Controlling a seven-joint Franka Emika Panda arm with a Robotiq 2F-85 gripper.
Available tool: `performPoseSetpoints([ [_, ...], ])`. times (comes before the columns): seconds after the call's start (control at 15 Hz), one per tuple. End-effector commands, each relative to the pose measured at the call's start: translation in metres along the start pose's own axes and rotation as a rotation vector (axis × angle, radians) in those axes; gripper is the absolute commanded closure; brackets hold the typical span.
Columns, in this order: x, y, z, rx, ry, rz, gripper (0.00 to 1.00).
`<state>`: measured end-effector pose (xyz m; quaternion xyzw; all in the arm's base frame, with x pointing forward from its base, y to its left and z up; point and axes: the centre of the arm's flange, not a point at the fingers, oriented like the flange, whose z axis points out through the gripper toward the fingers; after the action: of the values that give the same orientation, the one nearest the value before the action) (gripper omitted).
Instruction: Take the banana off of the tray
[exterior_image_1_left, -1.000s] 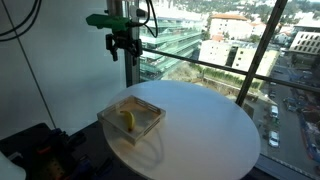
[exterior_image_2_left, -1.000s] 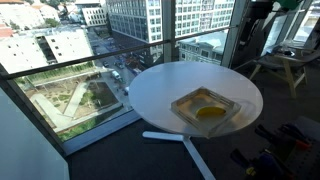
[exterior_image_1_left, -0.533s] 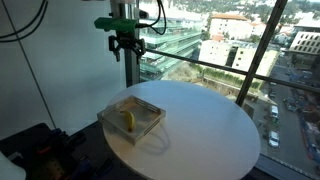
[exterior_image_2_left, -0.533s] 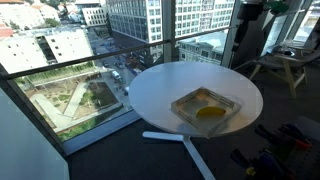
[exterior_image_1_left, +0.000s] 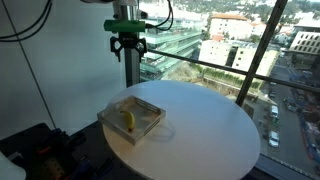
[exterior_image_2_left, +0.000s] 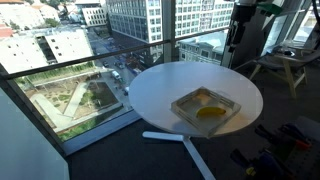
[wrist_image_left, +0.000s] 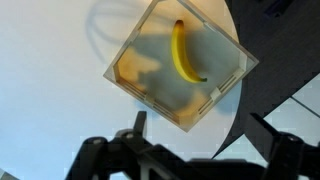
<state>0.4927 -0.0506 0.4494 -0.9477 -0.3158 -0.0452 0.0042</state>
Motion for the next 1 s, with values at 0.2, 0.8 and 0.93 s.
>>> performPoseSetpoints([
  [0.2, 0.013, 0.012, -0.006, 0.024, 0.038, -0.137, 0.0],
  [0.8, 0.024, -0.003, 0.024, 0.03, -0.015, -0.225, 0.0],
  [0.93, 0.026, -0.006, 0.032, 0.034, -0.027, -0.238, 0.0],
])
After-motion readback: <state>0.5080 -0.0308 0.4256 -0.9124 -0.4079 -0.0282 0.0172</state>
